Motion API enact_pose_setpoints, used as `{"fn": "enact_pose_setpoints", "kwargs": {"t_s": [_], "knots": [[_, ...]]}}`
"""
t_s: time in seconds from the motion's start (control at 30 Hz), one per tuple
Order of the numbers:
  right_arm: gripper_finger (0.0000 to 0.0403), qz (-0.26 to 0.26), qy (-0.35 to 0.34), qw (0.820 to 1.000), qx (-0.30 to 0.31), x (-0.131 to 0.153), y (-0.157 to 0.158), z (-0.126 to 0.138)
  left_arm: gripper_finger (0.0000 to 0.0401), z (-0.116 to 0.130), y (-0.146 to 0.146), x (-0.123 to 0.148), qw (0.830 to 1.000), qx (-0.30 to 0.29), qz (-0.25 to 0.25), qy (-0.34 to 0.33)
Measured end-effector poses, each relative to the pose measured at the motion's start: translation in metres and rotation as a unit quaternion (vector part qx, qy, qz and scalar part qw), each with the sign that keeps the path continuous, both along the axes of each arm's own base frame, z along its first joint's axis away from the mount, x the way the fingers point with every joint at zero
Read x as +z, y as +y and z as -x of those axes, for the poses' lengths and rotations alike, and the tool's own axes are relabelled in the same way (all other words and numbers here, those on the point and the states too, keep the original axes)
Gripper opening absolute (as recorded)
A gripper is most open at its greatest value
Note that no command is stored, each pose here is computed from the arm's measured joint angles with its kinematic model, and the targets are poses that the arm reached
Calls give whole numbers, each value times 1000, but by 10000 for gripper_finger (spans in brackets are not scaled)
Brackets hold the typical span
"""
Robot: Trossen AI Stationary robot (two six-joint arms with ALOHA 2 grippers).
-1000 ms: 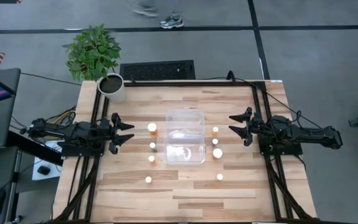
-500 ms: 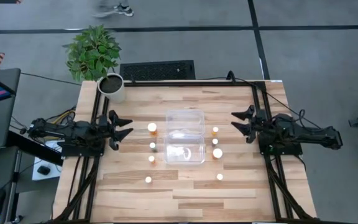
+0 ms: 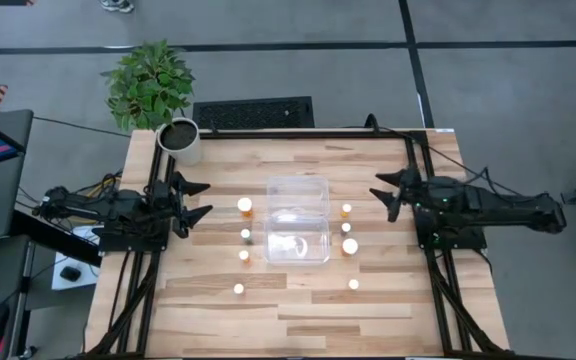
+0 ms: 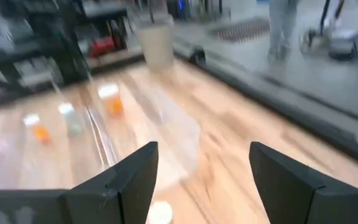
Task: Pick and place medicine bottles into bin by pill shape (circle, oval)
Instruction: Put the orange tablet bottle into the top transparent bin
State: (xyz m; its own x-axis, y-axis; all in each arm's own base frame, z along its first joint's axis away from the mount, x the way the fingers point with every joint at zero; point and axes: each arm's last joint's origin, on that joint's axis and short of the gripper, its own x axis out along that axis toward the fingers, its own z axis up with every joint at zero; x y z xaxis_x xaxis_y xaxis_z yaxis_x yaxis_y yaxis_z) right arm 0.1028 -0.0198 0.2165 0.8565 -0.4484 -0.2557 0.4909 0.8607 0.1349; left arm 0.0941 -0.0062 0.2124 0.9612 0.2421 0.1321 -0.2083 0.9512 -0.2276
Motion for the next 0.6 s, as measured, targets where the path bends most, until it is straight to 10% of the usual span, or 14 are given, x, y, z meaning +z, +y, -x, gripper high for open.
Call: {"fn": "enact_pose_setpoints", "kwargs": {"t_s": [0.6], "knots": [[266,-31,164,986,29,-16,-3,-60,330,0,0,3,1000,-4,8,2]]}}
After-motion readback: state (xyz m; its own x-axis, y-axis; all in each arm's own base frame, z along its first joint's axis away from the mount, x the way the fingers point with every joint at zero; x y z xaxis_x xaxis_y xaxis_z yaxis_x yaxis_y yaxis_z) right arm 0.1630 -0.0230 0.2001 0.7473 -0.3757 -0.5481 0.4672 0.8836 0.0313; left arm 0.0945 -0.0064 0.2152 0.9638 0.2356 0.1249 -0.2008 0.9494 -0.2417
